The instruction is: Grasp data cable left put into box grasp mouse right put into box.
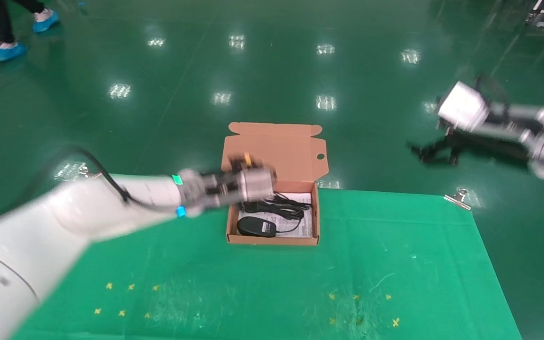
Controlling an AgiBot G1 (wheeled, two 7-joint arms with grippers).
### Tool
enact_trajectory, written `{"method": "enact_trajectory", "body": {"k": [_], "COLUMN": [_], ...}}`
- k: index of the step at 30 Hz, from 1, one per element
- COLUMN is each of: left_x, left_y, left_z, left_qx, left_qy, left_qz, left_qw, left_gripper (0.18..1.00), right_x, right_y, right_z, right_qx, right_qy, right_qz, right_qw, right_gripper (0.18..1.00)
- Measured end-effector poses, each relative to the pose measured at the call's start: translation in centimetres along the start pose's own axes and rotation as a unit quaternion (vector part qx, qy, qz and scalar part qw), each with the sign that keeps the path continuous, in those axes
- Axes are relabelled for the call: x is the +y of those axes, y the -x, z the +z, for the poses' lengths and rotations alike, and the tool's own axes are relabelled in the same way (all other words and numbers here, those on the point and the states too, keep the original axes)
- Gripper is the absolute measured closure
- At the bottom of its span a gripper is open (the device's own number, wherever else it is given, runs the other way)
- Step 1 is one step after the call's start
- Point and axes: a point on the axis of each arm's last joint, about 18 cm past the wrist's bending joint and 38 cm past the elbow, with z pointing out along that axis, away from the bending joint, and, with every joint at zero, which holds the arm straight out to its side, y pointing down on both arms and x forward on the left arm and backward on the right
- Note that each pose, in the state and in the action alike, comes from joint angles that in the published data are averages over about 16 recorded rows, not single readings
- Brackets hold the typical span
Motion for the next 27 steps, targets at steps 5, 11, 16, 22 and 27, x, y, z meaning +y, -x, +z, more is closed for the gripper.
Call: {"method": "enact_trajectory", "body": {"k": [5,11,16,22,27], "left_x": [0.1,0.6,1.1,1.7,2.0], "left_y": [5.2,8.6,8.5,6.5,4.9], "left_z": [-2.4,-5.0,-6.5,-8.0,-9.6], "left_qx": [-0.051,-0.082,-0.077,-0.046,-0.021], "left_qy": [-0.008,-0.024,-0.048,-0.084,-0.117], "left_qz": [-0.027,-0.067,-0.109,-0.164,-0.206], "left_qw": [0.9983,0.9941,0.9899,0.9817,0.9713], "left_gripper": [0.579,0.437,0.346,0.262,0.217], "right_x": [-1.2,-1.9,-1.9,-1.9,-2.1], "right_y": [-1.8,-2.0,-0.7,1.8,3.9], "right_z": [-0.9,-1.5,-1.7,-2.0,-2.6], "right_qx": [0.017,0.01,-0.018,-0.067,-0.109], "right_qy": [-0.009,-0.019,-0.031,-0.053,-0.075], "right_qz": [-0.013,-0.013,0.009,0.047,0.077], "right_qw": [1.0,1.0,0.999,0.995,0.988], "right_gripper": [0.178,0.178,0.178,0.178,0.178]}}
